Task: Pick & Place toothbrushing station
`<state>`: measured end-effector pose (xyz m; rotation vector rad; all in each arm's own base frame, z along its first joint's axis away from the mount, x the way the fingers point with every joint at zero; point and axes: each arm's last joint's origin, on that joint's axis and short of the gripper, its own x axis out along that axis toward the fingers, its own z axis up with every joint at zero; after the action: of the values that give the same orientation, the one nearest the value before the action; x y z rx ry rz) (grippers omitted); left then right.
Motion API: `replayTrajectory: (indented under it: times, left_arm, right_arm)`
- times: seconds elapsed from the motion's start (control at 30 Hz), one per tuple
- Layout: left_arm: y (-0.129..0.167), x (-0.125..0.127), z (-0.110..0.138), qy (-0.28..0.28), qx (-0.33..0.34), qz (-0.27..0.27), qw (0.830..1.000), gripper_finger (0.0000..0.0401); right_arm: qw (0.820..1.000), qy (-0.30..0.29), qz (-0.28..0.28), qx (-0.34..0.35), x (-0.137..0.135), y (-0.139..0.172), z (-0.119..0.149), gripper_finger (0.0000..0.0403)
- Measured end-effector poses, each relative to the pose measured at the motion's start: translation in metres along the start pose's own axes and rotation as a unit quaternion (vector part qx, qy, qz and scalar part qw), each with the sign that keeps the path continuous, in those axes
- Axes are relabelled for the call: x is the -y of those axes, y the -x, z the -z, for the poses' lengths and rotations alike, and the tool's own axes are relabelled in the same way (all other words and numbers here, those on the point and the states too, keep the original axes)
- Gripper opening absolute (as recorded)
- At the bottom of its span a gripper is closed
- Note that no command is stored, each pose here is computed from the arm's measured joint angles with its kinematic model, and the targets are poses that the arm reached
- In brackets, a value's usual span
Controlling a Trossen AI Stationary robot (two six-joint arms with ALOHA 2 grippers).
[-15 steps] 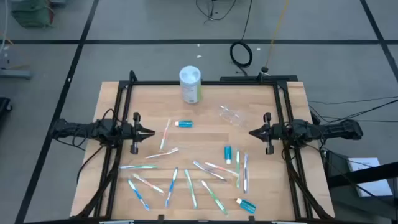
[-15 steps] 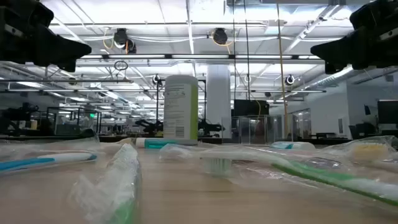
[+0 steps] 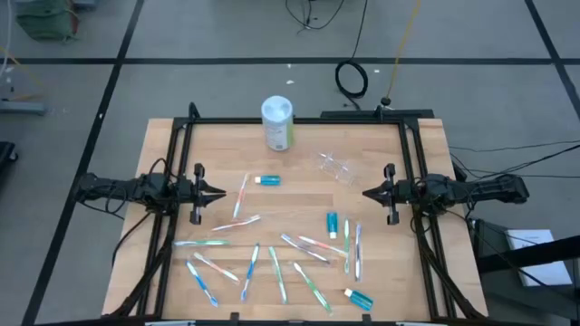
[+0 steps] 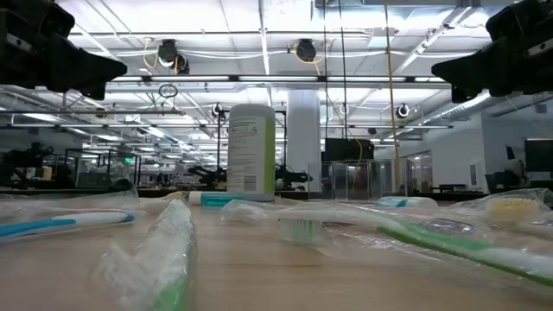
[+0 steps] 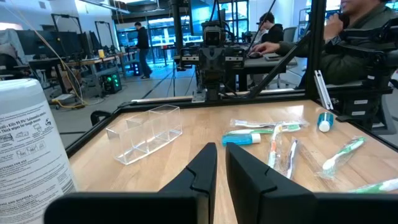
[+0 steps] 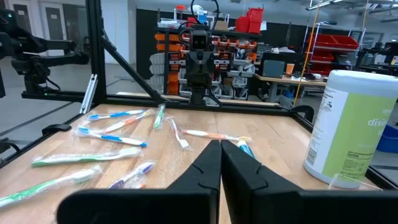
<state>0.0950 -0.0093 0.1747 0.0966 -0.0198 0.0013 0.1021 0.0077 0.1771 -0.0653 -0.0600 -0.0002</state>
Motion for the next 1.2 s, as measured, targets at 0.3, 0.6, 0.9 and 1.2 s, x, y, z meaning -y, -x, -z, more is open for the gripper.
replayTrajectory:
  times: [0.3,0.6,0.9,1.2]
  left_arm:
    - [0.0,0.0,0.0,0.0,0.0,0.0,1.0,0.0042]
    - [0.0,0.0,-0.003,0.028,0.013,0.0,1.0,0.0042]
    - [0.0,0.002,0.002,0.126,-0.013,0.029,0.991,0.0042]
    - [0.0,-0.001,-0.029,0.153,-0.155,0.021,0.976,0.0042]
  right_arm:
    - [1.0,0.0,0.0,0.0,0.0,0.0,0.0,0.0002]
    - [1.0,0.0,0.0,0.0,0.0,0.0,0.0,0.0002]
    - [1.0,0.024,0.0,0.0,0.0,0.0,0.0,0.0002]
    - [0.998,0.065,0.0,0.0,0.0,0.0,0.0,0.0002]
